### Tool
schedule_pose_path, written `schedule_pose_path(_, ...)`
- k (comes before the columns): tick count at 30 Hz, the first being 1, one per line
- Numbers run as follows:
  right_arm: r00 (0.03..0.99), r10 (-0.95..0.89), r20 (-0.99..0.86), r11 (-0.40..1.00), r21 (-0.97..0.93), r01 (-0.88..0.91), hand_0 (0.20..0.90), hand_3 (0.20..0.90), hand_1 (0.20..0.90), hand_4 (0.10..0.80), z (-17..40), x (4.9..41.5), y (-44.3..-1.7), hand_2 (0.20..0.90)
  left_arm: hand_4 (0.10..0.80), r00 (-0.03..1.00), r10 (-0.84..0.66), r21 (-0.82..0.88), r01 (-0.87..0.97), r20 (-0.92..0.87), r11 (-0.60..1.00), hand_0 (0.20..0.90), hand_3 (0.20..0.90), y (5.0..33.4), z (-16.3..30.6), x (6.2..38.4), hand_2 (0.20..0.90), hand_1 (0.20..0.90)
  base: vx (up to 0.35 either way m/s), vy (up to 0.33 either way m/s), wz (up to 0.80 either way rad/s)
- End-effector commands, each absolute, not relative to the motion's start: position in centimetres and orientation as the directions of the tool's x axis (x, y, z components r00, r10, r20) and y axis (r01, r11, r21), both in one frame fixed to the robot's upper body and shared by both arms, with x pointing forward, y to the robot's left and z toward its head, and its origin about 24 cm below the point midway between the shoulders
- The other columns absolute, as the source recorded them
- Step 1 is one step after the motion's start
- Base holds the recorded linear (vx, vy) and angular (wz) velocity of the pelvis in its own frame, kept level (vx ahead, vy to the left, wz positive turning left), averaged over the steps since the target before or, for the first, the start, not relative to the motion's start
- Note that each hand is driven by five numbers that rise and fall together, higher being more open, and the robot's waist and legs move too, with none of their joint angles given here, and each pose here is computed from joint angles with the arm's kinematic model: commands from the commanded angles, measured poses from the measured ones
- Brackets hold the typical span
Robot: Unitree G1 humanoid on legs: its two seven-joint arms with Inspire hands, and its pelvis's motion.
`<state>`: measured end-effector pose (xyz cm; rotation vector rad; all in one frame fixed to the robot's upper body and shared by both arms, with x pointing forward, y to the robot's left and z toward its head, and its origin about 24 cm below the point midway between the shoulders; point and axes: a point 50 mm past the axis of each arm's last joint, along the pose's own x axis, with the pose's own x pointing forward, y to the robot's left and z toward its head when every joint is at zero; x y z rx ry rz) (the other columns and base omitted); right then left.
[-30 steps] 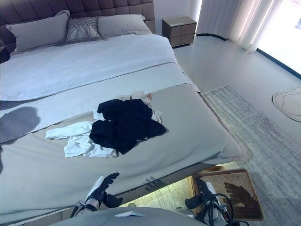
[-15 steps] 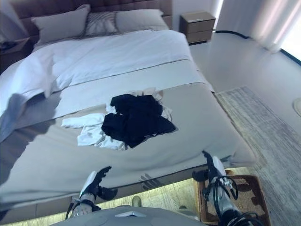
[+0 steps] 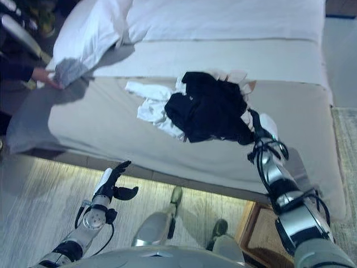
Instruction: Pick up the clothes from the bed and place them into the basket
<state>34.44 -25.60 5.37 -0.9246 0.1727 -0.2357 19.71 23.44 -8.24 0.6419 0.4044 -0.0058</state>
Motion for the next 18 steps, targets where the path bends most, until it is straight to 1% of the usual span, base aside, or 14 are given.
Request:
schedule_pose_path(1,0.971,-0.216,0.106,0.551,-0.807,0.211,0.900,0.900,0.900,0.800,10.3,36.7,-25.0,0.900,0.800,0.969,0.117,0.572,0.029,-0.217,0.820,0.900,0.900,23.6,-5.9,21.9,0.900,0.900,0.013,0.041,0.20)
schedule_pose_path(4,0.967,-0.218,0.131,0.526,-0.819,0.230,0.900,0.900,0.900,0.800,11.6,37.3,-25.1,0.900,0.800,0.976,0.099,0.599,0.039,-0.196,0.800,0.900,0.900,22.9,-6.3,21.4,0.900,0.900,0.008,0.097,0.21)
schedule_pose_path(7,0.961,-0.214,0.175,0.483,-0.836,0.259,0.900,0.900,0.900,0.800,14.3,38.3,-25.1,0.900,0.800,0.990,0.078,0.686,0.022,-0.115,0.728,0.900,0.900,22.8,-5.6,21.8,0.900,0.900,-0.012,0.126,0.15)
schedule_pose_path(10,0.954,-0.215,0.211,0.461,-0.839,0.289,0.900,0.900,0.900,0.800,16.0,38.8,-25.1,0.900,0.800,0.996,0.086,0.734,-0.040,-0.025,0.678,0.900,0.900,23.3,-4.4,22.5,0.900,0.900,0.033,0.125,0.09)
schedule_pose_path(12,0.943,-0.227,0.242,0.432,-0.843,0.321,0.900,0.900,0.900,0.800,17.5,39.2,-25.3,0.900,0.800,0.994,0.086,0.762,-0.112,0.074,0.638,0.900,0.900,23.8,-2.6,23.4,0.900,0.900,0.078,0.070,0.08)
schedule_pose_path(13,0.943,-0.228,0.244,0.431,-0.843,0.322,0.900,0.900,0.900,0.800,17.6,39.2,-25.3,0.900,0.800,0.993,0.087,0.762,-0.116,0.079,0.637,0.900,0.900,23.8,-2.5,23.5,0.900,0.900,0.007,0.063,0.12)
schedule_pose_path(14,0.933,-0.243,0.265,0.412,-0.842,0.347,0.900,0.900,0.900,0.800,18.5,39.3,-25.7,0.900,0.800,0.987,0.080,0.751,-0.157,0.138,0.641,0.900,0.900,24.1,-1.0,24.2,0.900,0.900,0.008,0.033,0.10)
schedule_pose_path(18,0.904,-0.278,0.325,0.368,-0.833,0.412,0.900,0.900,0.900,0.800,20.6,39.4,-26.4,0.900,0.800,0.978,0.044,0.707,-0.178,0.203,0.685,0.900,0.900,24.3,1.7,25.3,0.900,0.900,-0.020,0.012,0.11)
